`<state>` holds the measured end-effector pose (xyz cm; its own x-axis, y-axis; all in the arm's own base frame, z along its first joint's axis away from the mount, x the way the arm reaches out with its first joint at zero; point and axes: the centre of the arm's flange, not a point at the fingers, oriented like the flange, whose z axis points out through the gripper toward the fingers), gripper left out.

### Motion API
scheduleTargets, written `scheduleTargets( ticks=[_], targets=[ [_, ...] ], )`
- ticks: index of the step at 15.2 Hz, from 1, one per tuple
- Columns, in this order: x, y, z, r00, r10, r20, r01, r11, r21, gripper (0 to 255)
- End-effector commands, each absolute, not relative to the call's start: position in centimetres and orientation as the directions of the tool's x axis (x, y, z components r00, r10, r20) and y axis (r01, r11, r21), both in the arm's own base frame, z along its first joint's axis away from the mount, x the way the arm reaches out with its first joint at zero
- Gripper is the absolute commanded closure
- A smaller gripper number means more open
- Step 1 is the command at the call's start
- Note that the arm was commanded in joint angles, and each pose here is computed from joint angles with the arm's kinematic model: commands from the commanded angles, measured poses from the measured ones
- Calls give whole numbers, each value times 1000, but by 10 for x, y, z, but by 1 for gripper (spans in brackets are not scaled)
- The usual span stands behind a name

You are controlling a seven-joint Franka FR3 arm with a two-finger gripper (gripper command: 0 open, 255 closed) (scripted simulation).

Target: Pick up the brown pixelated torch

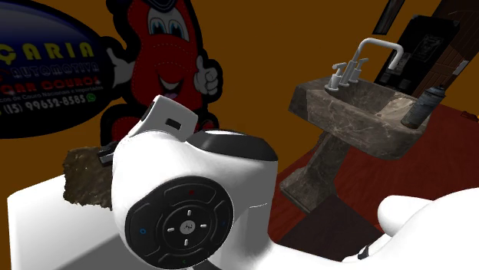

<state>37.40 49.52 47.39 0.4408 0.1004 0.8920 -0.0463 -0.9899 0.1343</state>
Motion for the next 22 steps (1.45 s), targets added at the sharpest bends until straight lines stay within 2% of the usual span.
scheduleTargets(
  ticks=[1,5,22],
  targets=[
    [374,495,472,443,102,891,-47,-990,136,255],
    [373,496,471,443,102,891,-47,-990,136,255],
    [373,496,551,443,102,891,-47,-990,136,255]
  ],
)
